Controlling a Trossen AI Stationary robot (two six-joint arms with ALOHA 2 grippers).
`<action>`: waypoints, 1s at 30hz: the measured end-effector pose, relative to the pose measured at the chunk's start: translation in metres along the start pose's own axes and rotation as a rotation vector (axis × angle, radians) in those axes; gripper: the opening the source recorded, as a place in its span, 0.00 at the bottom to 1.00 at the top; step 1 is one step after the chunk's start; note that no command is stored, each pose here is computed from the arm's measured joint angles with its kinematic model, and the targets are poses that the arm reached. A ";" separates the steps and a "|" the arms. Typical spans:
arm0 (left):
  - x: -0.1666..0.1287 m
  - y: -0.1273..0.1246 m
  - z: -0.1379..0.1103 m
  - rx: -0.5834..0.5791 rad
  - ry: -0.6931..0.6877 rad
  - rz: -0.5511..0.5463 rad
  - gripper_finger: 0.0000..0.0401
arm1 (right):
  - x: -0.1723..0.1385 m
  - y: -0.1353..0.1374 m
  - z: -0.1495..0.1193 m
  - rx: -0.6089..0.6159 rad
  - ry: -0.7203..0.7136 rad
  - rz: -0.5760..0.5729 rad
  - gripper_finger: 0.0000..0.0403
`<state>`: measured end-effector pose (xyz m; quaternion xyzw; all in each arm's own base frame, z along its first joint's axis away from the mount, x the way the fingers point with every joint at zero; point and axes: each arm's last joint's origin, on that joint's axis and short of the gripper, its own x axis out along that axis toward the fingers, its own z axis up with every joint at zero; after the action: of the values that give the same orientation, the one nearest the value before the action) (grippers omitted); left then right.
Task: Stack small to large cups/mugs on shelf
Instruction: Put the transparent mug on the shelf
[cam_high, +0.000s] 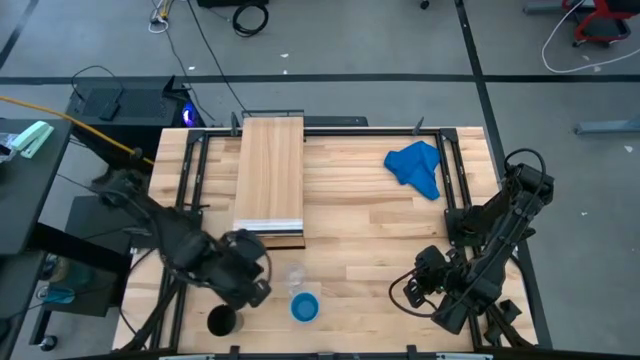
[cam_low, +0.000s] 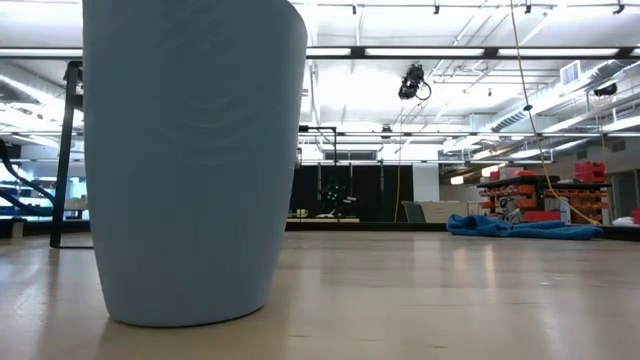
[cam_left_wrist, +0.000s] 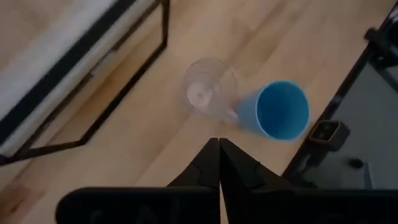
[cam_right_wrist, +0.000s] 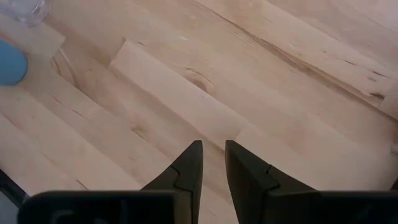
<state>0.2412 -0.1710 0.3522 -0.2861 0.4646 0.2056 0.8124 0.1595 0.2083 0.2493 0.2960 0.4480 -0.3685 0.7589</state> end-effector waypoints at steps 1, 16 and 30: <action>0.003 -0.003 0.005 -0.016 0.000 0.001 0.02 | 0.000 0.000 0.000 0.000 0.000 0.000 0.19; 0.089 -0.012 0.028 -0.138 0.188 0.197 0.17 | -0.006 -0.004 -0.012 -0.004 0.046 0.009 0.19; 0.141 -0.017 0.027 -0.188 0.267 0.279 0.28 | -0.012 -0.009 -0.023 0.021 0.055 0.030 0.19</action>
<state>0.3370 -0.1569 0.2445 -0.3181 0.5820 0.3189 0.6770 0.1373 0.2245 0.2488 0.3205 0.4602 -0.3538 0.7485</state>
